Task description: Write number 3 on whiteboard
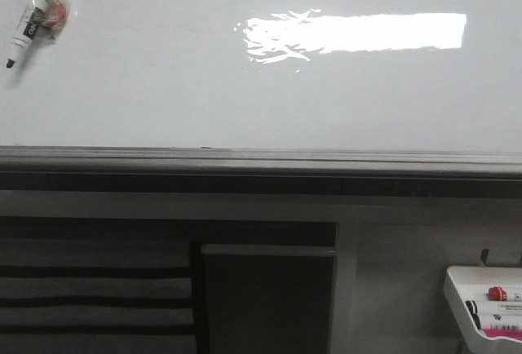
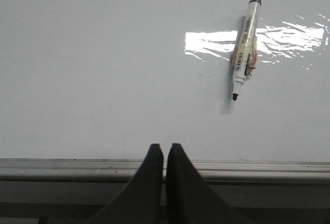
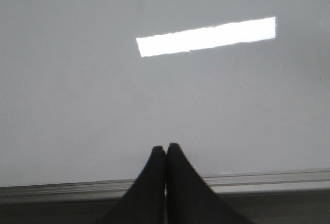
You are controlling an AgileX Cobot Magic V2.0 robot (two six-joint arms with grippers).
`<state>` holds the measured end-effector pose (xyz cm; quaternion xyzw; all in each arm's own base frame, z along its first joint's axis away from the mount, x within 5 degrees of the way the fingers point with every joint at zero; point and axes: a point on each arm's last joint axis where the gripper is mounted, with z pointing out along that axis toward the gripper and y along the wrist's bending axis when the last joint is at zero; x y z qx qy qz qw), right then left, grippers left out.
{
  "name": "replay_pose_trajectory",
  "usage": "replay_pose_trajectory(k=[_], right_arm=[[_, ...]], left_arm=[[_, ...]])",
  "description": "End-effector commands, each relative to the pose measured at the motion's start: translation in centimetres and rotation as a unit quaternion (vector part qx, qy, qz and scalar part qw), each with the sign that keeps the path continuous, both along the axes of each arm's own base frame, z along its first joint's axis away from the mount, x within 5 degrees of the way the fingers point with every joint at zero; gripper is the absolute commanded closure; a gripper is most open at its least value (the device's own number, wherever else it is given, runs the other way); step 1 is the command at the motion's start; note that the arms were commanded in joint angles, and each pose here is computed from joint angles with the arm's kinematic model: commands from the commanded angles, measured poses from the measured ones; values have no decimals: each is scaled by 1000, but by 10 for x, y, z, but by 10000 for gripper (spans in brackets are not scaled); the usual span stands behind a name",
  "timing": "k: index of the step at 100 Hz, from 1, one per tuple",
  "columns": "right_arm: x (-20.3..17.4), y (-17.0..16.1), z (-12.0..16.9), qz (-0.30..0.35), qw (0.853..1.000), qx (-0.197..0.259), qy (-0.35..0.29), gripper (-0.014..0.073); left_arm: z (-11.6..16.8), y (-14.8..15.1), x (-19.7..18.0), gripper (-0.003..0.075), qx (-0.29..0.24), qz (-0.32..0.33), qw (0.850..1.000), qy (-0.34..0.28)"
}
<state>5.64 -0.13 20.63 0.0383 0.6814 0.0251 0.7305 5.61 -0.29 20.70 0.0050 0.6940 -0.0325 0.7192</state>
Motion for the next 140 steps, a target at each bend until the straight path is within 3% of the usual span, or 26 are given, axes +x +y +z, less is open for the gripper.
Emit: replay_pose_trajectory(k=[1, 107, 120, 140], right_arm=[[-2, 1, 2, 5, 999, -6, -42, 674], [-2, 1, 3, 5, 999, -6, -46, 674], [-4, 1, 16, 4, 998, -6, -60, 674], [-7, -2, 59, -14, 1000, -10, -24, 674]], left_arm=[[8, 0, -3, 739, -7, 0, 999, -51], [12, 0, -4, 739, -9, 0, 997, -73], [29, 1, -8, 739, -34, -2, 994, -107], [90, 1, -22, 739, -41, -6, 990, -138]])
